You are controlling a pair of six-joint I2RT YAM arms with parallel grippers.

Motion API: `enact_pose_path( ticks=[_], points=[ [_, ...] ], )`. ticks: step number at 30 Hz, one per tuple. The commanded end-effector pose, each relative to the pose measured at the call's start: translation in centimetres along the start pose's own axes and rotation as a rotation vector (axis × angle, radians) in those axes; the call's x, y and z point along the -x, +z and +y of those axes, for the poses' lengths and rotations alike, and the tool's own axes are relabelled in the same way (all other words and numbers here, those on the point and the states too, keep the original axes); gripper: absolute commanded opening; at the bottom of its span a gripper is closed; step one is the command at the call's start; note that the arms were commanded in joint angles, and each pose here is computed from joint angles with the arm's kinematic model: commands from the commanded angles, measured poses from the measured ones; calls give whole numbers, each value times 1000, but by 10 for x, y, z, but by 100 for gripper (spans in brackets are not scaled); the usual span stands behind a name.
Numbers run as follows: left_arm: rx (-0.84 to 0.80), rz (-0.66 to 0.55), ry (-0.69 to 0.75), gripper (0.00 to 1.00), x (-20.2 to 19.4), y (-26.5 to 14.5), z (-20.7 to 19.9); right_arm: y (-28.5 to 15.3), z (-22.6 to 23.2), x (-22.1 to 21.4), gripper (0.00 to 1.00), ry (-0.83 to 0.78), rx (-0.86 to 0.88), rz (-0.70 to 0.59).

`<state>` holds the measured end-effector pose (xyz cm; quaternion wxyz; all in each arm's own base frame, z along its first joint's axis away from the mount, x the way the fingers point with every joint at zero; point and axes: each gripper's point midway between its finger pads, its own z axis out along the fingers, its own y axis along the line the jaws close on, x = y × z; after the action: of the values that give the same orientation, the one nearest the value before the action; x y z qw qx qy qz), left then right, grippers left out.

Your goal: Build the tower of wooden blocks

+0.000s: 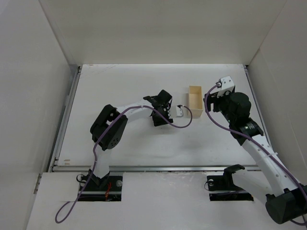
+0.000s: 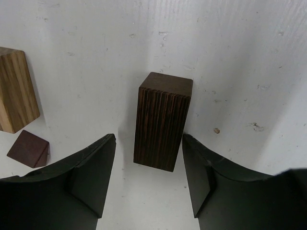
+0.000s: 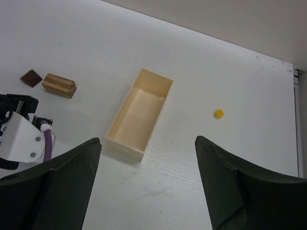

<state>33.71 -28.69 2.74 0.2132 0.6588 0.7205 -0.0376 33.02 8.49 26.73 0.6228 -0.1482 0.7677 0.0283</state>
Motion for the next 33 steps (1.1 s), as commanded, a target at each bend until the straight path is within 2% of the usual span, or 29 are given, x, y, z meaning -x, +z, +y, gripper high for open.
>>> enact_pose_path(
  ticks=[1,6,9,11,12,13,14,16,17,18,19,20,22,24,25,26,27,28,33],
  points=[
    [-17,2,-28,55,0,-13,0,1,-2,17,85,3,2,-68],
    [-28,-65,-24,57,10,-40,-6,2,11,22,94,-35,86,-61],
    [-53,-127,-38,58,16,-68,-14,0,16,43,100,-56,133,-78],
    [-80,-197,-92,58,13,-97,-15,6,28,51,100,-126,224,-70],
    [-97,-217,-109,58,7,-105,-18,4,29,78,100,-157,248,-110],
    [-100,-248,-139,58,5,-115,-19,18,36,64,100,-175,297,-33],
    [-81,-311,-184,58,1,-137,-11,24,41,68,100,-202,340,-21],
    [-73,-338,-274,58,-15,-147,-10,38,42,89,100,-213,367,2],
    [-27,-363,-331,58,-27,-160,1,66,46,70,100,-217,388,84],
    [11,-384,-366,58,-32,-165,10,77,55,68,100,-230,422,111],
    [24,-383,-414,58,-43,-164,11,84,65,91,100,-263,435,84],
    [47,-390,-489,58,-49,-166,15,107,78,61,100,-286,469,184],
    [173,-410,-582,58,-68,-178,38,127,98,67,100,-400,474,175],
    [243,-404,-703,58,-88,-180,43,156,115,28,100,-514,506,282],
    [316,-396,-738,58,-98,-183,53,164,119,19,100,-560,496,315],
    [337,-376,-775,58,-109,-179,52,171,131,30,100,-599,505,297],
    [364,-370,-800,58,-115,-181,53,182,141,-3,100,-633,541,385],
    [400,-336,-842,58,-127,-180,55,187,145,-9,100,-676,555,394],
    [421,-265,-846,58,-146,-167,47,203,180,-39,100,-738,650,418]
  ],
)
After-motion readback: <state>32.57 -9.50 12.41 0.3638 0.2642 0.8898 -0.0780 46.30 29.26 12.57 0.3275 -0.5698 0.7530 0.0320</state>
